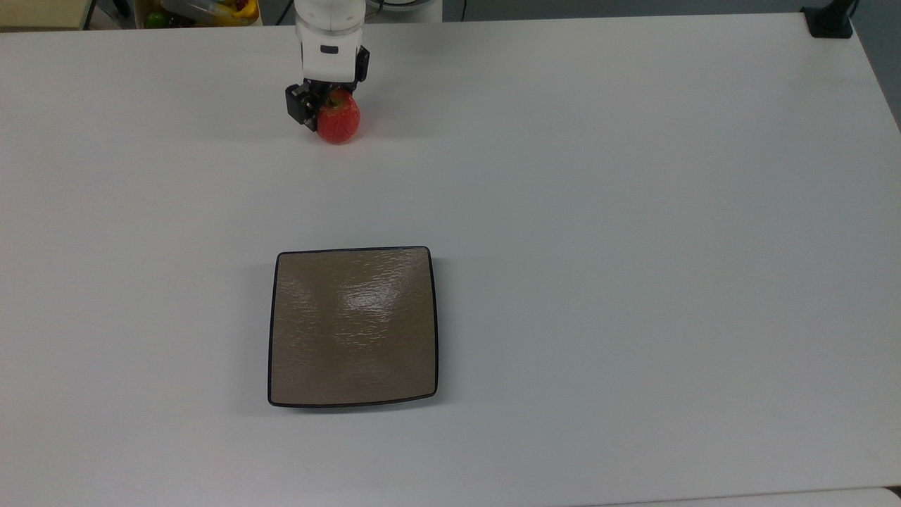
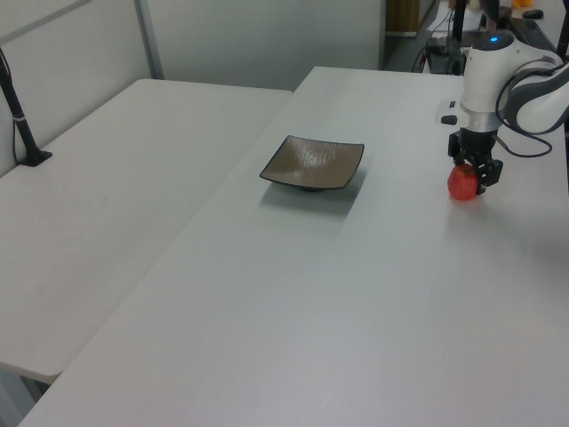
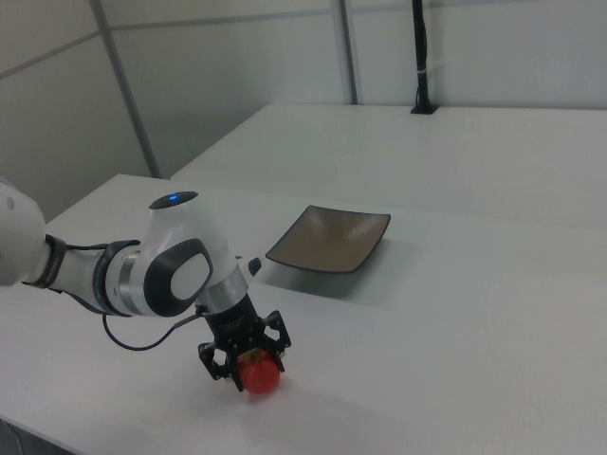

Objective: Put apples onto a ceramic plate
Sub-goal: 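Close the gripper around the red apple, then lift the red apple up off the table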

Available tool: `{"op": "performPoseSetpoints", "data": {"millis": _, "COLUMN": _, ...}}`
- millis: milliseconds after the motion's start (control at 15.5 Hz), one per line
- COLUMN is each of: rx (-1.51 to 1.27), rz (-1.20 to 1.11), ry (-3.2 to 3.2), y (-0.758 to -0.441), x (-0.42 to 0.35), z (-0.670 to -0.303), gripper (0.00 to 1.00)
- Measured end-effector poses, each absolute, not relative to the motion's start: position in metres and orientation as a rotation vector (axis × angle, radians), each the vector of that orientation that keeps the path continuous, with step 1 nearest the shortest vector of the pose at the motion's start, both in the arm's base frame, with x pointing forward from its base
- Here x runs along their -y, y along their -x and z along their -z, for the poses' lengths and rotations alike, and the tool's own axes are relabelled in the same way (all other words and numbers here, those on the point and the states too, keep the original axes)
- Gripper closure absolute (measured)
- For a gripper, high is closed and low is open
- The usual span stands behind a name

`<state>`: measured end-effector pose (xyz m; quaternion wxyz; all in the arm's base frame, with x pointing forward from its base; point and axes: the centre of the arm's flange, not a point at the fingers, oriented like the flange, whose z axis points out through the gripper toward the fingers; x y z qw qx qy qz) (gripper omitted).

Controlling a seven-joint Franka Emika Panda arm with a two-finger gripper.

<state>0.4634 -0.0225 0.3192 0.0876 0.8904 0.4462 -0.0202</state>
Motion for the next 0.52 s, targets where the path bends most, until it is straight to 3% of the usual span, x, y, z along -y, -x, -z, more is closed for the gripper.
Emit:
{"op": "performPoseSetpoints", "data": {"millis": 323, "rx": -1.273, "rz": 0.039, "ry": -2.668, "y": -0.469, "x": 0.027, "z": -0.331, "gripper": 0.25}}
{"op": "performPoseSetpoints", "data": {"millis": 517, "rx": -1.176, "rz": 0.063, "ry": -2.696, "y": -0.485, "x": 0.032, "z": -0.364, "gripper": 0.25}}
